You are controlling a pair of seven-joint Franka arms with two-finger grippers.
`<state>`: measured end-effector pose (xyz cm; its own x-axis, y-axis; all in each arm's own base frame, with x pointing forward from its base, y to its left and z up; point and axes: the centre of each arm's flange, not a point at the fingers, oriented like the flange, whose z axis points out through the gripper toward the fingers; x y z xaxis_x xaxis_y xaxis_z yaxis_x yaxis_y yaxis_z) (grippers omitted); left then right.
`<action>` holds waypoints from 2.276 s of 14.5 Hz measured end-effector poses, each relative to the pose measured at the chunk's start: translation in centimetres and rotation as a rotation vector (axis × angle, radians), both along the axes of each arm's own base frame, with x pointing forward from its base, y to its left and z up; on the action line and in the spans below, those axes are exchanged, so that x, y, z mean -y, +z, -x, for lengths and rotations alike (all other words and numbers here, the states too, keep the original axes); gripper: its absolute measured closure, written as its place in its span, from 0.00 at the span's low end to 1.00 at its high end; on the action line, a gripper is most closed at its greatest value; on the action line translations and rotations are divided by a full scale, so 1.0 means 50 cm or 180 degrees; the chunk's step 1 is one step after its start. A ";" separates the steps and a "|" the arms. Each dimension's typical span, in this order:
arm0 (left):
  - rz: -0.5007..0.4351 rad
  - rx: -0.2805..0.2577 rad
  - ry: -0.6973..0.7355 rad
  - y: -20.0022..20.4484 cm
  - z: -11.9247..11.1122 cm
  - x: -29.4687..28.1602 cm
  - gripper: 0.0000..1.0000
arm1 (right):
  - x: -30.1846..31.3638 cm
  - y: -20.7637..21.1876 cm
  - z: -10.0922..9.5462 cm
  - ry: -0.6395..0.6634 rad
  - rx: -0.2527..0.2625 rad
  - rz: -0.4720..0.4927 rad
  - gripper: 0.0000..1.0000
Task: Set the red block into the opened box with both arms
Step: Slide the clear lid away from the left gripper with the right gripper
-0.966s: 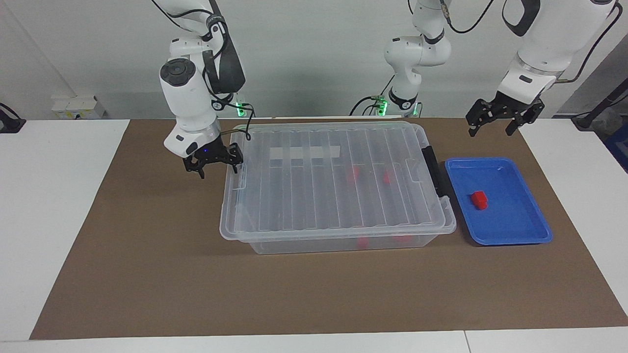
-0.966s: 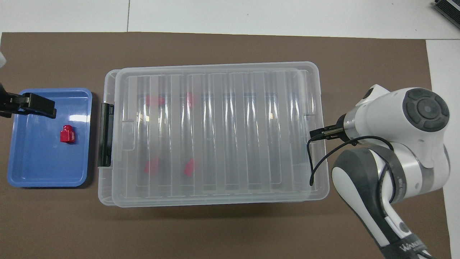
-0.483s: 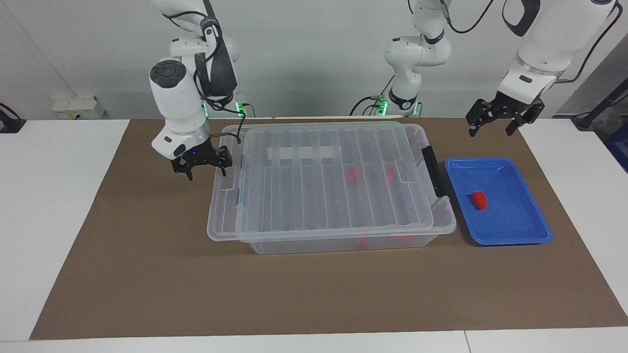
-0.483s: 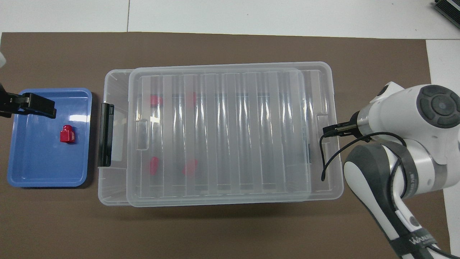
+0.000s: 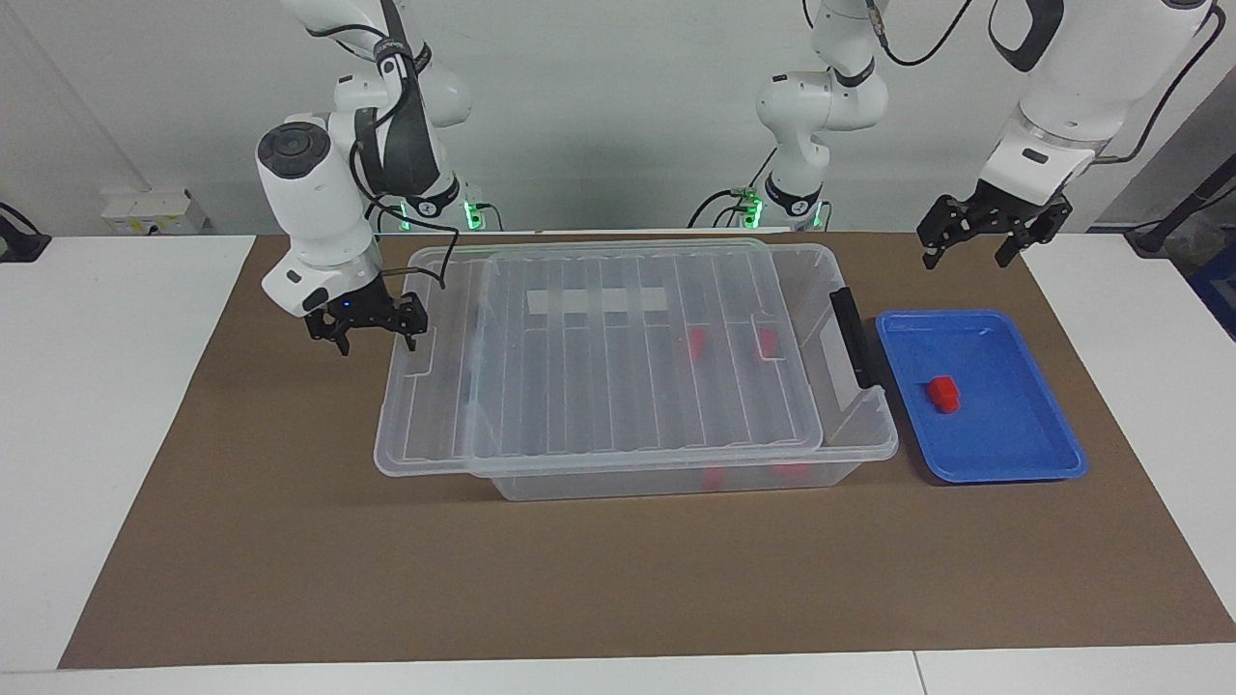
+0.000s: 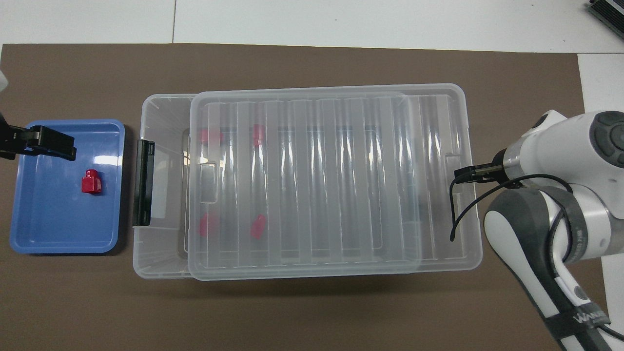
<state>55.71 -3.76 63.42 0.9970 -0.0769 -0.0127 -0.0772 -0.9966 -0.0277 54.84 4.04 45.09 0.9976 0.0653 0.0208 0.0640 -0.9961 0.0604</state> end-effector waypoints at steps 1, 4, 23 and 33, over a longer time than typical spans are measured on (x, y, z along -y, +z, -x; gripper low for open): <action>0.0000 0.0000 0.0000 0.000 0.000 0.000 0.00 | 0.009 0.000 0.000 -0.0016 -0.0009 0.0011 0.00; 0.0000 0.0000 0.0000 0.000 0.000 0.000 0.00 | 0.029 0.005 0.001 -0.0051 -0.0040 0.0055 0.00; 0.0000 0.0000 0.0000 0.000 0.000 0.000 0.00 | 0.176 0.015 0.006 -0.0167 -0.0139 0.0331 0.00; -0.0001 -0.0001 0.0039 0.000 -0.001 -0.014 0.00 | 0.215 0.023 0.012 -0.0197 -0.0177 0.0330 0.00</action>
